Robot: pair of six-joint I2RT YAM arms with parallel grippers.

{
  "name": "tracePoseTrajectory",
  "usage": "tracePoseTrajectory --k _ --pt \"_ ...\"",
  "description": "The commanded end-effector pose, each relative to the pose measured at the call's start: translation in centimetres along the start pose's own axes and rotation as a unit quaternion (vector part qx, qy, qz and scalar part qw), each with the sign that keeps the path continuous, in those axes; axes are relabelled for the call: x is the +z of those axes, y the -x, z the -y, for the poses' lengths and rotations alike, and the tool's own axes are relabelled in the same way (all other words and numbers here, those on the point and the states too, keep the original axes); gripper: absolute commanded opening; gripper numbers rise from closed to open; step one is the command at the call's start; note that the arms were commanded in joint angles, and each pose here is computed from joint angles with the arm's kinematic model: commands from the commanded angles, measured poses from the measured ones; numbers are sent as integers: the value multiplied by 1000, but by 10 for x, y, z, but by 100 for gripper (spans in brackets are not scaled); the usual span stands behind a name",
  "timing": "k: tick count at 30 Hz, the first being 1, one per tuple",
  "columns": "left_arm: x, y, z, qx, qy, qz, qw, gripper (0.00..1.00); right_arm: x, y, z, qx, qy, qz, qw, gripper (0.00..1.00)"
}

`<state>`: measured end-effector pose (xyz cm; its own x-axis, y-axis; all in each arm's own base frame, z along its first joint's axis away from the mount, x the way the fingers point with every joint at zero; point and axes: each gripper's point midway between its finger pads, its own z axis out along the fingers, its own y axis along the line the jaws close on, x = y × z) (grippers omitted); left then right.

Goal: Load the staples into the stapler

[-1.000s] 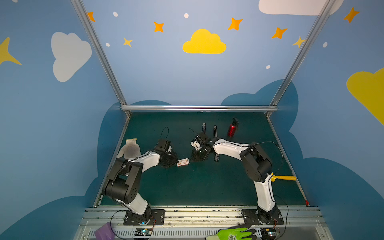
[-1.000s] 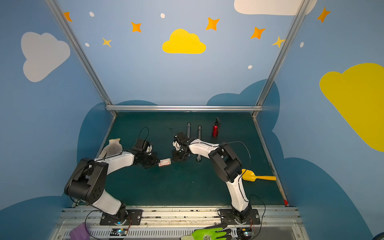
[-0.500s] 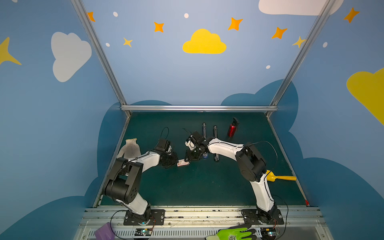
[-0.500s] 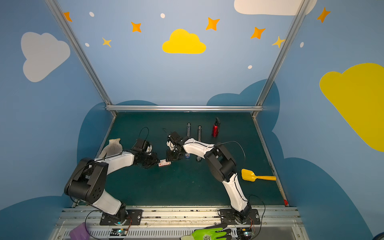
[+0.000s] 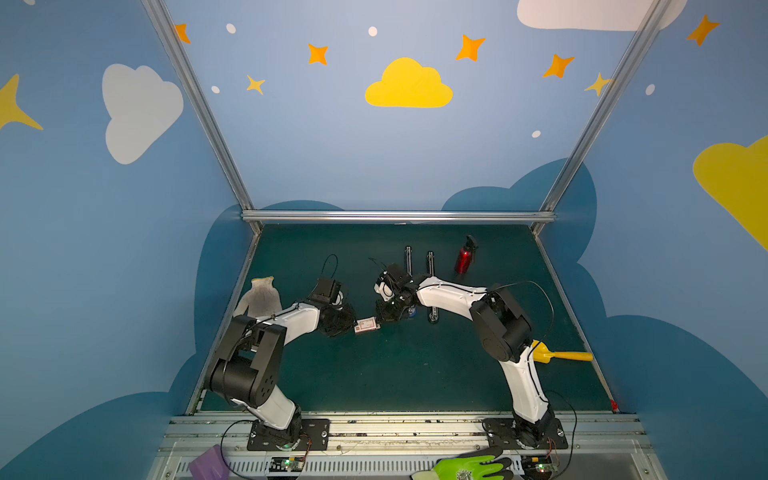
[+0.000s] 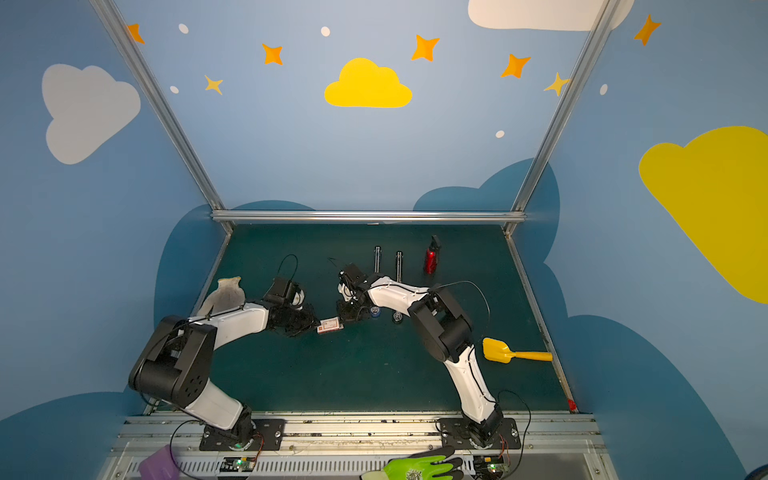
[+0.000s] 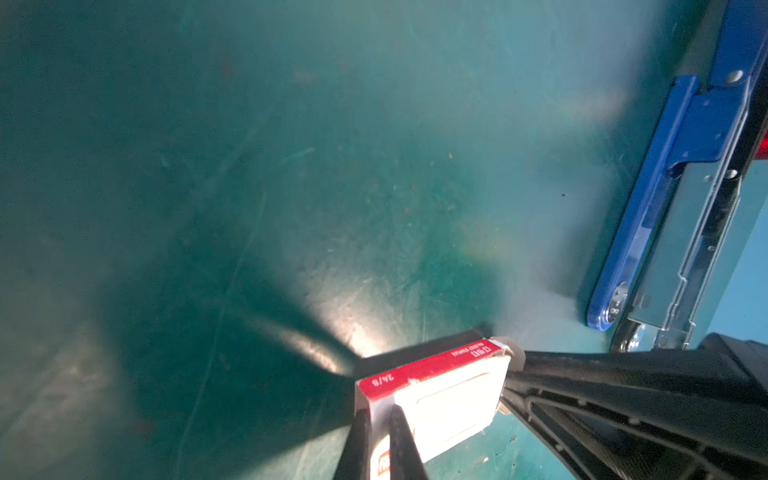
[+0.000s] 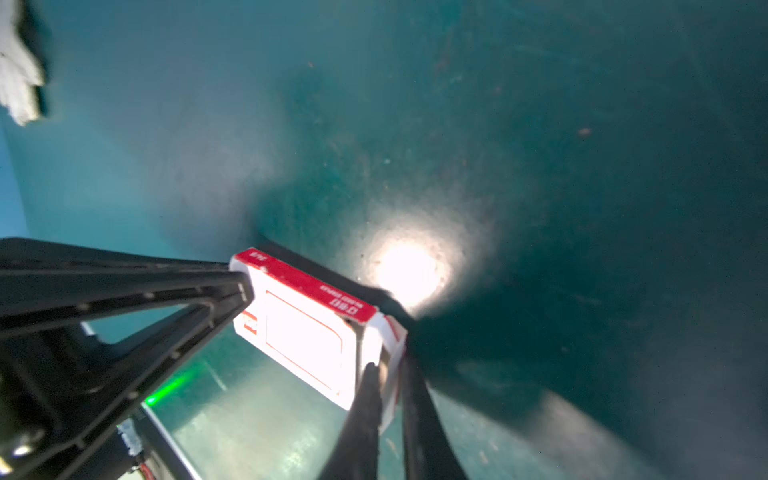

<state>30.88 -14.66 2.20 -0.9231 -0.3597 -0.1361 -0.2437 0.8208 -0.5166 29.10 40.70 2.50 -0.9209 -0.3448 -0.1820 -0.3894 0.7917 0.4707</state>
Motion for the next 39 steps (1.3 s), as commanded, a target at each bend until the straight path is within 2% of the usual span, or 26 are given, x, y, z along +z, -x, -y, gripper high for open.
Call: tracePoseTrajectory --k 1,3,14,20,24,27,31,34,36,39 --pt "-1 -11 -8 -6 17 -18 1000 16 -4 -11 5 7 -6 -14 1000 5" --pt "-4 -9 -5 -7 15 -14 1000 23 -5 -12 2 6 1 -15 1000 0" --pt "-43 -10 10 -20 -6 25 999 52 -7 -26 -11 25 58 -25 998 0" --pt "-60 -6 24 55 0 21 998 59 -10 -26 -9 17 63 -23 998 0" --pt "-75 7 44 153 0 23 988 60 -15 -25 -2 23 63 -18 998 0" --pt "-85 6 69 296 -23 30 954 60 -19 -25 0 24 69 -13 997 0" --pt "-85 -11 73 499 -22 28 866 61 -21 -24 0 22 76 -8 997 0" --pt "-74 -16 62 573 -16 44 819 61 -19 -24 0 22 82 -10 996 0" --pt "-68 -20 56 591 -20 54 805 61 -18 -23 -2 20 86 -10 996 0" --pt "-65 -20 58 589 -28 73 804 61 -16 -22 -2 21 90 -10 996 0"
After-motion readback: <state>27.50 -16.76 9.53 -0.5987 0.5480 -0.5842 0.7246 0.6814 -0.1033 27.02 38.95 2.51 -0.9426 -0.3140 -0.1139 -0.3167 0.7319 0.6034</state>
